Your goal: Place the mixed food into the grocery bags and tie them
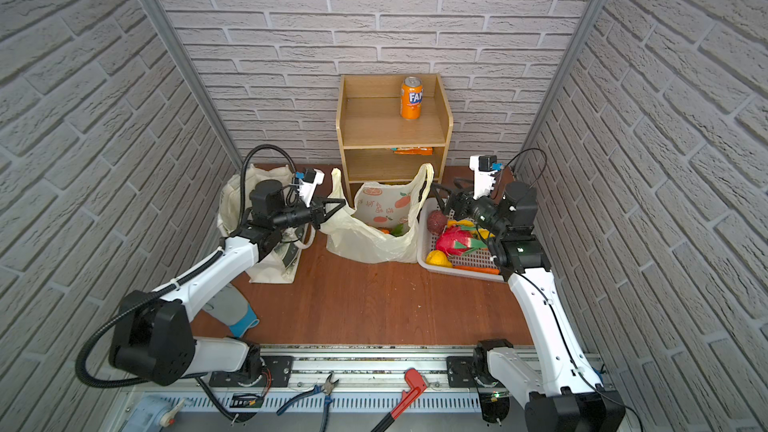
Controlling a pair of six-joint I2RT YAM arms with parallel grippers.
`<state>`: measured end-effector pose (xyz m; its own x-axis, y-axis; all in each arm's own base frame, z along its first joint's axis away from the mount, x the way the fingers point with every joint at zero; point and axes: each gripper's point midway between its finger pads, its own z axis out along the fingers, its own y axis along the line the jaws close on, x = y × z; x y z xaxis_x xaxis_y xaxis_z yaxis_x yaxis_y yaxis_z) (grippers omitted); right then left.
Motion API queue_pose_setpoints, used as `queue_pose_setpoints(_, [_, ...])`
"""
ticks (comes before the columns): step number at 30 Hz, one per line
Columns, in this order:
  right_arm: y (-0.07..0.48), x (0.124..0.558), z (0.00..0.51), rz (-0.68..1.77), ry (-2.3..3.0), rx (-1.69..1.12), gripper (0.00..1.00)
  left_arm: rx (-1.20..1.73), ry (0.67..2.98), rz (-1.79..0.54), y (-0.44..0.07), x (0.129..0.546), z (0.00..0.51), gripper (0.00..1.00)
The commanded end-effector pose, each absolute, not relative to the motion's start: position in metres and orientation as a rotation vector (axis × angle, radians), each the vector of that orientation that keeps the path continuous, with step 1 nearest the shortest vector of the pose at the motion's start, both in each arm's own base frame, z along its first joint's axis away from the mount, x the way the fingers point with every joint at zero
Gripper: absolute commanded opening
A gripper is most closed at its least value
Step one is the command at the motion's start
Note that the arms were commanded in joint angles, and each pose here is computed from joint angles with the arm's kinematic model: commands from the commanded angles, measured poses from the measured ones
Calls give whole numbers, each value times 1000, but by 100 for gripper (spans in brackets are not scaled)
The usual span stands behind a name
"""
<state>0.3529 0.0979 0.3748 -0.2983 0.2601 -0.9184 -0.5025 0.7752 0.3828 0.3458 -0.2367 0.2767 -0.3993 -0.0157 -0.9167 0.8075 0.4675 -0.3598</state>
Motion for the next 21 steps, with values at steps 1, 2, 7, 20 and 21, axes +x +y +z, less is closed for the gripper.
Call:
queue_pose_setpoints(1, [107,363,408,810,1601,-265,83,714,1688,-1080,-239,346,295,0])
queue_pose_setpoints(2, [108,368,411,819,1592,-268,84,715,1690,-1083,-240,347,294,0])
queue_pose_setpoints(7, [115,394,426,910,1540,-269,84,722,1694,-1103,-241,346,295,0])
queue_pose_setpoints(20, [156,420,426,1068,1502,-291,66,720,1709,-1123,-244,349,290,0])
queue_pose_setpoints(21, [159,419,427,1076,1503,-297,57,719,1711,-1120,-244,349,289,0])
